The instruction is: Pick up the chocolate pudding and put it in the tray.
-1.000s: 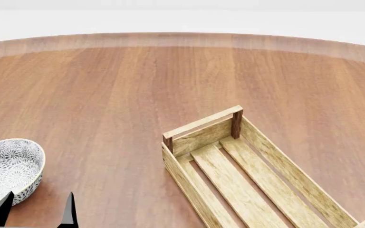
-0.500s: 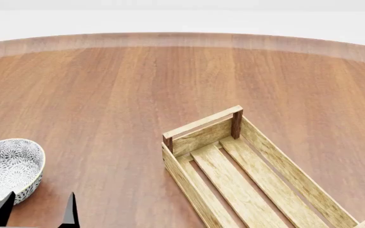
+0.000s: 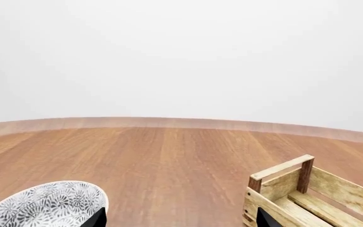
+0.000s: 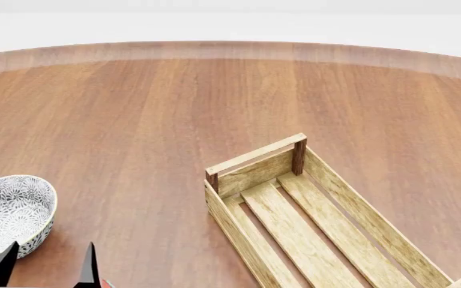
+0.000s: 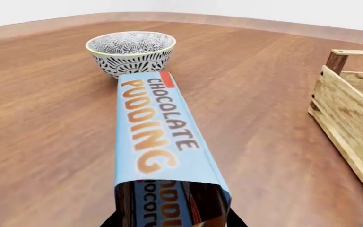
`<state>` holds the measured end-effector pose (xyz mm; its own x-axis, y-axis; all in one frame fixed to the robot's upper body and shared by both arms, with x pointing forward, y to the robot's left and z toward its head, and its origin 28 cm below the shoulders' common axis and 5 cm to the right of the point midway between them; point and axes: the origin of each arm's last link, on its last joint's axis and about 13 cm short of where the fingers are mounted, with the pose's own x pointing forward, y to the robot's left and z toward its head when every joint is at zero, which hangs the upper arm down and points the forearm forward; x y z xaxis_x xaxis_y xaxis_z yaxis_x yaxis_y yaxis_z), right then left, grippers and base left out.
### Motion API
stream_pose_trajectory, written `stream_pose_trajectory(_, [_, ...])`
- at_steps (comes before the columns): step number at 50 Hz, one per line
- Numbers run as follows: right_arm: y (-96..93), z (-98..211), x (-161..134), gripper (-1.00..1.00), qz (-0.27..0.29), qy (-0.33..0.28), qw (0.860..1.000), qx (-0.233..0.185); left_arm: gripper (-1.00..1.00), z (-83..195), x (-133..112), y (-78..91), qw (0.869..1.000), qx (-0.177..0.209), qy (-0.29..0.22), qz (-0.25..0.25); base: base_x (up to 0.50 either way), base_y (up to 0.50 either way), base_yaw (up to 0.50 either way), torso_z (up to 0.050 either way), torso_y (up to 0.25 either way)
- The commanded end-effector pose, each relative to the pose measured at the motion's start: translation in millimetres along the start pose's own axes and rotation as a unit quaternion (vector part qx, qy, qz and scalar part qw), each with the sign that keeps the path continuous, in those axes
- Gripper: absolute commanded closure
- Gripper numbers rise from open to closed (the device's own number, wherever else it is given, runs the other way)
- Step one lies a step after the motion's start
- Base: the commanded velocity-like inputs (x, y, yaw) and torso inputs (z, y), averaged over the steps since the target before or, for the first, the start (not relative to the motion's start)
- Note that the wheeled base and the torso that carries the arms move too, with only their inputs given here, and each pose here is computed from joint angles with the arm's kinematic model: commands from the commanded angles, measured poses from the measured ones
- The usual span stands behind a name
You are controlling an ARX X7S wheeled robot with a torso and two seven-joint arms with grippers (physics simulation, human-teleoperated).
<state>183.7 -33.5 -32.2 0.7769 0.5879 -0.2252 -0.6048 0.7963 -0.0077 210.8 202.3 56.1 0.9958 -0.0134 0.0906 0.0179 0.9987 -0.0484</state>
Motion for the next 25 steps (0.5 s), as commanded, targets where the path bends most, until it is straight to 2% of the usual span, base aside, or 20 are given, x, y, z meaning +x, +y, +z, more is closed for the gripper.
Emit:
stream_pose_trajectory(1, [-18.7, 13, 1, 1.0, -0.043, -0.019, 0.999, -0.005, -1.0, 0, -1, 1.3, 1.0, -0.001, -0.001, 0.001, 0.0, 0.0, 0.0, 0.0, 0.0])
stream_pose_trajectory(8, [-32.3, 27, 0, 1.0, -0.068, -0.031, 0.997, -0.001, -1.0, -1, -1, 1.3, 1.0, -0.002, 0.0, 0.003, 0.0, 0.0, 0.0, 0.0, 0.0])
stream_pose_trajectory(25, [-44.5, 43, -3, 1.0, -0.092, -0.046, 0.995, -0.013, -1.0, -1, 0, 2.0, 1.0, -0.004, 0.0, 0.003, 0.0, 0.0, 0.0, 0.0, 0.0])
